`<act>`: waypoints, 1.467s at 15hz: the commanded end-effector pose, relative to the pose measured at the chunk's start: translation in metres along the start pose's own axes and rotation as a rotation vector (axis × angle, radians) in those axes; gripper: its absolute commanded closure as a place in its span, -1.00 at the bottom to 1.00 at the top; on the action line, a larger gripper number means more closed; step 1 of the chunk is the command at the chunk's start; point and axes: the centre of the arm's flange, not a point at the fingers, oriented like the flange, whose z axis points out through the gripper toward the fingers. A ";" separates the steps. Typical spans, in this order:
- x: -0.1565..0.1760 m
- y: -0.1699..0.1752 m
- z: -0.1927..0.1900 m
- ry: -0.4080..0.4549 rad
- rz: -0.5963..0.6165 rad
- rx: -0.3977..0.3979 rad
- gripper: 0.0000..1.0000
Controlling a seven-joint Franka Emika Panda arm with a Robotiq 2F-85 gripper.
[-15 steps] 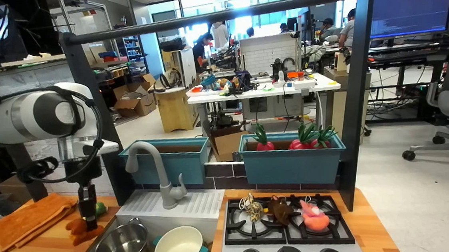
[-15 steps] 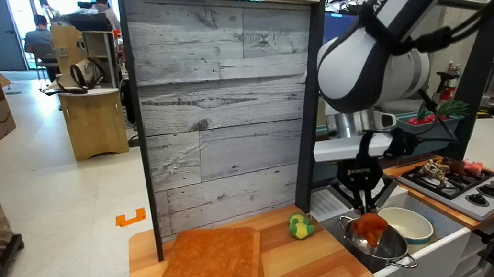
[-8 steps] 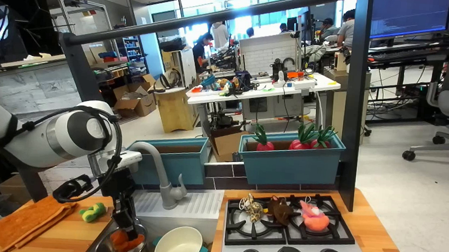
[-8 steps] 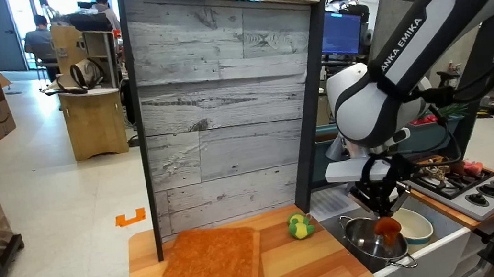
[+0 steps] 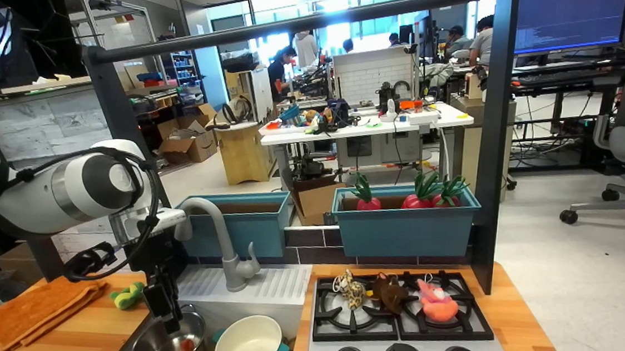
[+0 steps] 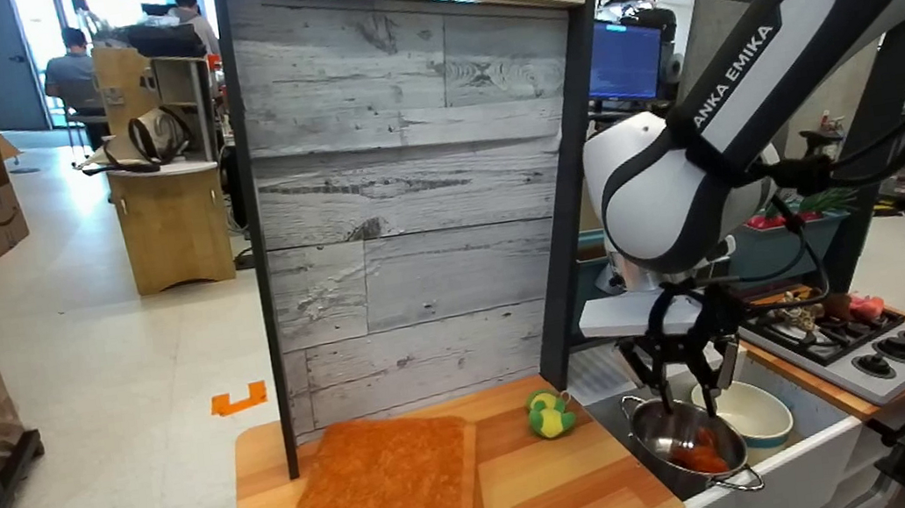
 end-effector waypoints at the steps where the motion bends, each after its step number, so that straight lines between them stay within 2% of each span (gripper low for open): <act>1: -0.035 0.018 -0.052 0.062 -0.127 0.141 -0.59; 4: -0.071 0.023 -0.086 0.172 -0.207 0.254 -1.00; 8: -0.105 0.003 -0.097 0.297 -0.361 0.372 -1.00; 11: -0.107 -0.029 -0.080 0.372 -0.436 0.385 -1.00; 14: -0.102 -0.066 -0.056 0.336 -0.479 0.403 -1.00; 17: -0.112 -0.089 -0.034 0.229 -0.544 0.447 -1.00; 18: -0.118 -0.058 -0.044 0.279 -0.503 0.396 -1.00; 22: -0.115 -0.072 -0.032 0.237 -0.518 0.416 -1.00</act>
